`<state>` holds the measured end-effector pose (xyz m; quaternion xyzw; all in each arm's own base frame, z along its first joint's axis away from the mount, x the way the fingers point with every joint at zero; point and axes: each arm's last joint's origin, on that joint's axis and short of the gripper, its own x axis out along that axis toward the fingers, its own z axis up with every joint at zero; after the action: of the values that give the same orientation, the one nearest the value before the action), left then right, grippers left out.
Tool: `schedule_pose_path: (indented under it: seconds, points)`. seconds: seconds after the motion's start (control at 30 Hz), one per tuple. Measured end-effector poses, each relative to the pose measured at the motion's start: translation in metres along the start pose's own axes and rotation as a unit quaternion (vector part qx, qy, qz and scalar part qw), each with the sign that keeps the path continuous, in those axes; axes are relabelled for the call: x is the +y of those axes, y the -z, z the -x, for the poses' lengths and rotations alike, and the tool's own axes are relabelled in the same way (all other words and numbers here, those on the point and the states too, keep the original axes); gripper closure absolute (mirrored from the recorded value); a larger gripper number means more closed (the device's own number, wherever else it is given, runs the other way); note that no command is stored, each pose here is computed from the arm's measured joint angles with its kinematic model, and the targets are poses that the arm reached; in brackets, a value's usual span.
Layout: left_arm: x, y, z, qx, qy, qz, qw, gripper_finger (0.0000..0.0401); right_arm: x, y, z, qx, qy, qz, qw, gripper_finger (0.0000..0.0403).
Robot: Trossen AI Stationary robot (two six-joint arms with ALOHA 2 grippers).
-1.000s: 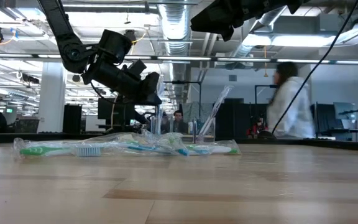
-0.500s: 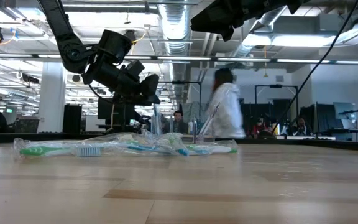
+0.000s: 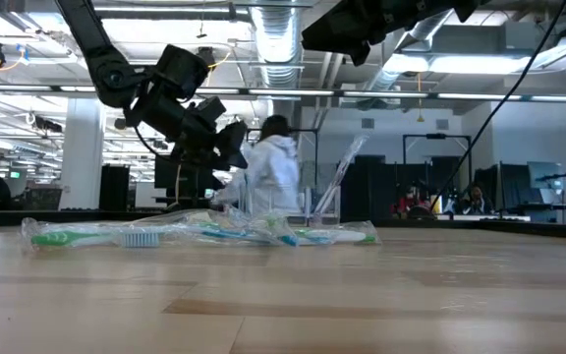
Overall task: Pick & Place toothbrushing station
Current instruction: Put the violet toothbrush into the transparent organizer
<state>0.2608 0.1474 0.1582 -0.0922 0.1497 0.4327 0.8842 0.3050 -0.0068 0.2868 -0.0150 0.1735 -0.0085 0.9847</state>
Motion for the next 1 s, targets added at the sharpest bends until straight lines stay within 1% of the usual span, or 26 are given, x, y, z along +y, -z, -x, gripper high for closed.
schedule_pose_path:
  seconds: [0.3, 0.5, 0.6, 0.73, 0.9, 1.0]
  points:
    - [-0.004, -0.013, 0.037, 0.059, 0.021, -0.023, 0.998, 0.0184, 0.0, 0.0, 0.0, 0.001, 0.0, 0.0, 1.0, 0.0307]
    - [-0.018, -0.014, 0.062, 0.083, 0.055, -0.048, 0.994, 0.0186, 0.0, 0.0, 0.0, 0.001, 0.0, -0.004, 1.0, 0.0307]
    - [-0.027, -0.012, 0.073, 0.091, 0.077, -0.06, 0.991, 0.0186, 0.0, 0.0, 0.0, 0.001, 0.0, -0.004, 1.0, 0.0307]
    - [-0.038, -0.008, 0.086, 0.106, 0.102, -0.061, 0.987, 0.019, 0.0, 0.001, 0.0, 0.003, 0.0, -0.004, 1.0, 0.0307]
    - [-0.05, 0.003, 0.099, 0.148, 0.143, -0.059, 0.977, 0.0194, 0.0, 0.001, 0.0, 0.007, 0.0, -0.018, 1.0, 0.0307]
    - [-0.056, 0.01, 0.107, 0.175, 0.156, -0.059, 0.97, 0.0194, 0.0, 0.002, 0.0, 0.009, 0.0, -0.018, 1.0, 0.0307]
